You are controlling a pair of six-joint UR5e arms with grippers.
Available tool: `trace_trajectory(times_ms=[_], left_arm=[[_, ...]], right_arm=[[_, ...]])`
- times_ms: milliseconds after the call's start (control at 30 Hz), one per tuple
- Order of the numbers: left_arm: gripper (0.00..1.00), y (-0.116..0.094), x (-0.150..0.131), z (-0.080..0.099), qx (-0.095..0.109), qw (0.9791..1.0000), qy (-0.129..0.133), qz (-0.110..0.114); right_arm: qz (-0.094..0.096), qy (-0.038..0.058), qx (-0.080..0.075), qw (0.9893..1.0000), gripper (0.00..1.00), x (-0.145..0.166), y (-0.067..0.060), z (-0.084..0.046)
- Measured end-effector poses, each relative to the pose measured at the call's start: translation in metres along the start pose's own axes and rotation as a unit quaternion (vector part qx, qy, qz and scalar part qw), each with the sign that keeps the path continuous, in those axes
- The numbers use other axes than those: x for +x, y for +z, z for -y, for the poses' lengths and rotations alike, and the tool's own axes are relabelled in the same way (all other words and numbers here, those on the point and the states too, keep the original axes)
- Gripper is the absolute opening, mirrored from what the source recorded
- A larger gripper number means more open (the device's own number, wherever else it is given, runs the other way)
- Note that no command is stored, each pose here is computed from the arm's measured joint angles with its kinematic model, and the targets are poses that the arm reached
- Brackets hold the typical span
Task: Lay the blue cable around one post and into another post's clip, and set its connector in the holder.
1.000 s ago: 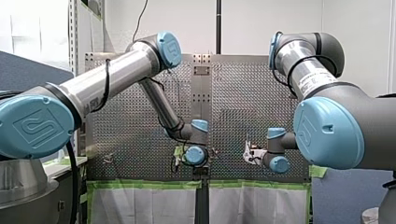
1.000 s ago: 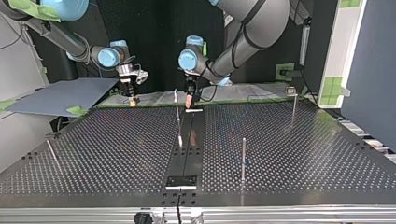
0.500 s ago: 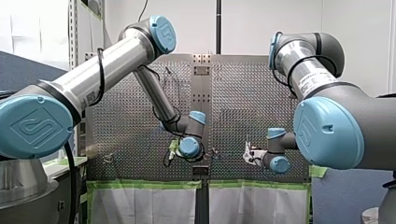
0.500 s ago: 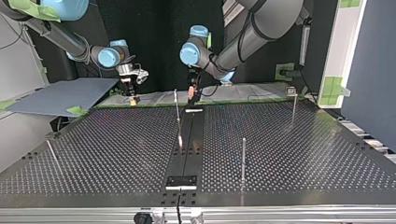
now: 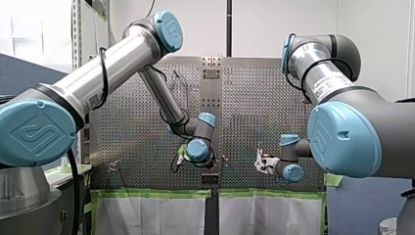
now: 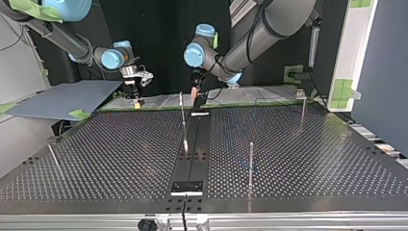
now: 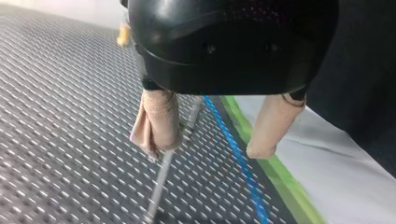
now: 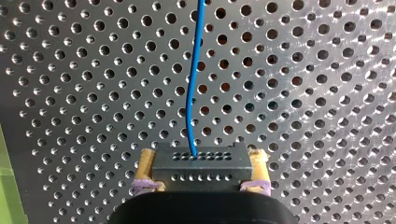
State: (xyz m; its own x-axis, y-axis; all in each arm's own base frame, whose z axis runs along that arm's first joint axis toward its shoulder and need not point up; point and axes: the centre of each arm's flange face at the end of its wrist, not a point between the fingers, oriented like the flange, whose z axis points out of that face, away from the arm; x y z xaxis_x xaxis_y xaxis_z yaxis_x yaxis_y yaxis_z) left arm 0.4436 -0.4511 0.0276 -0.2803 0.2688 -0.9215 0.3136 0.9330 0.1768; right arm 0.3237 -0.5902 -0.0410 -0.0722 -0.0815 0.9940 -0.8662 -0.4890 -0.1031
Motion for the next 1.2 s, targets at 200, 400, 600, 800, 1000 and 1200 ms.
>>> trace_trajectory(times_ms=[200, 400, 600, 800, 1000, 1200], left_arm=[[1.0, -0.006, -0.02, 0.007, 0.031, 0.9992, -0.018, 0.016], [1.0, -0.008, -0.023, 0.013, 0.057, 0.9979, -0.026, 0.018], [1.0, -0.008, -0.023, 0.015, 0.062, 0.9973, -0.033, 0.017], [1.0, -0.008, -0.023, 0.015, 0.063, 0.9969, -0.043, 0.019], [1.0, -0.007, -0.023, 0.015, 0.063, 0.9967, -0.048, 0.02], [1.0, -0.007, -0.024, 0.016, 0.068, 0.9957, -0.058, 0.024]], right_arm=[[0.001, 0.0004, 0.0, 1.0, 0.0, -0.001, 0.0, 0.0], [0.001, 0.0009, 0.0, 1.0, 0.0, -0.001, 0.0, 0.0], [0.001, 0.0019, 0.001, 1.0, 0.0, -0.002, 0.0, 0.0], [0.001, 0.002, 0.002, 1.0, 0.0, -0.002, 0.0, 0.0], [0.001, 0.0023, 0.002, 1.0, 0.0, -0.002, 0.0, 0.0], [0.0, 0.0027, 0.002, 1.0, 0.0, -0.003, 0.0, 0.0]])
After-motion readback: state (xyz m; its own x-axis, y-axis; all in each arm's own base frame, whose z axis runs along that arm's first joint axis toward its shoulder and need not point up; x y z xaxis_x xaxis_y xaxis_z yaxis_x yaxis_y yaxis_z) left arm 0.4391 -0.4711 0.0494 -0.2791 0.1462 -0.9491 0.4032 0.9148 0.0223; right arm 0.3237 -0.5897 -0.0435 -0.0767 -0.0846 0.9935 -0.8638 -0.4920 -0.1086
